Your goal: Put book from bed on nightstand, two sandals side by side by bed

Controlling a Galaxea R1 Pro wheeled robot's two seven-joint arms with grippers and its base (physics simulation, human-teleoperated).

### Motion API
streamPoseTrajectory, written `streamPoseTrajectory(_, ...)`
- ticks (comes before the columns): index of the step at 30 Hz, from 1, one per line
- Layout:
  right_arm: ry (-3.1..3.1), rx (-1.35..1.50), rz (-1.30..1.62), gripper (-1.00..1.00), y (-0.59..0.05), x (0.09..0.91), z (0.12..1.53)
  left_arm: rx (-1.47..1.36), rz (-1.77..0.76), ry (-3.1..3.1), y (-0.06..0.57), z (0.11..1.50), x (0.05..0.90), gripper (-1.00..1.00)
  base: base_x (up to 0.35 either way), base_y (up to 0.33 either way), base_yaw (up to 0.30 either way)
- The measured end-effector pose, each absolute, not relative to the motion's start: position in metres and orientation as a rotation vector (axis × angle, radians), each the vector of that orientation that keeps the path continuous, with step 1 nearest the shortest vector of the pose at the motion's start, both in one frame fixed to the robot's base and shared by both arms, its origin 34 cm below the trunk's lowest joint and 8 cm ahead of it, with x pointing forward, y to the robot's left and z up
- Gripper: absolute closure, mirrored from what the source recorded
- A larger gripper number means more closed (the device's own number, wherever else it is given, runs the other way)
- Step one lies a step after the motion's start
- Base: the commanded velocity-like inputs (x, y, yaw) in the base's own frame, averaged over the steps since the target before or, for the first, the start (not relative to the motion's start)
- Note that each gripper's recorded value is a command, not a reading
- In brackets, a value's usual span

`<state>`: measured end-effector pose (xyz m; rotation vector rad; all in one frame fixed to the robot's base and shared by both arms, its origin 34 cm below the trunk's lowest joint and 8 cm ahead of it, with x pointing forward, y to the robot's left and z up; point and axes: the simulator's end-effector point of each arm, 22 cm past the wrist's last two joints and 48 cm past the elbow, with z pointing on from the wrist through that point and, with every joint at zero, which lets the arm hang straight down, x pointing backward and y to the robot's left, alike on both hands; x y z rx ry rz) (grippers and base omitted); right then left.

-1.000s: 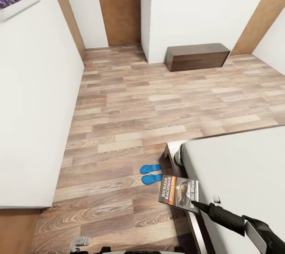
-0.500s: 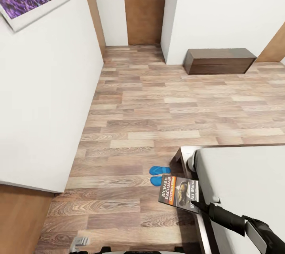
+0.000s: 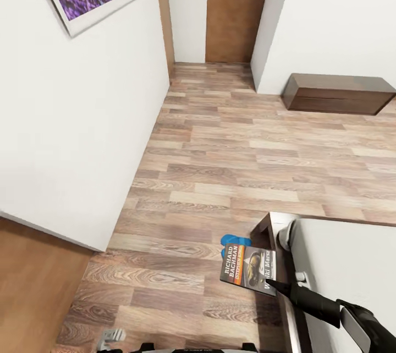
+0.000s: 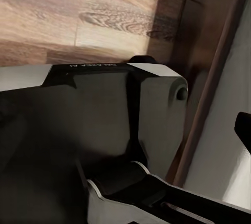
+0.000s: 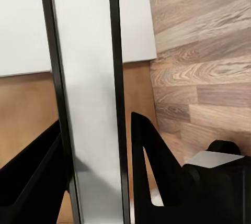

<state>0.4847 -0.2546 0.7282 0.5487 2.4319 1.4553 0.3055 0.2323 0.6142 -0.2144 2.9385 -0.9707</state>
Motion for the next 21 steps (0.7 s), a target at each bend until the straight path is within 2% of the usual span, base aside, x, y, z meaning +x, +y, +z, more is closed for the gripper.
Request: streamPoseTrajectory(21,2.436,0.539,1.45,1.0,-0.2532,0.484,0.7269,-0.215,-0.97,2.939,0.2318,0.614,0.3053,-1.0,0.0,0.0,0.292)
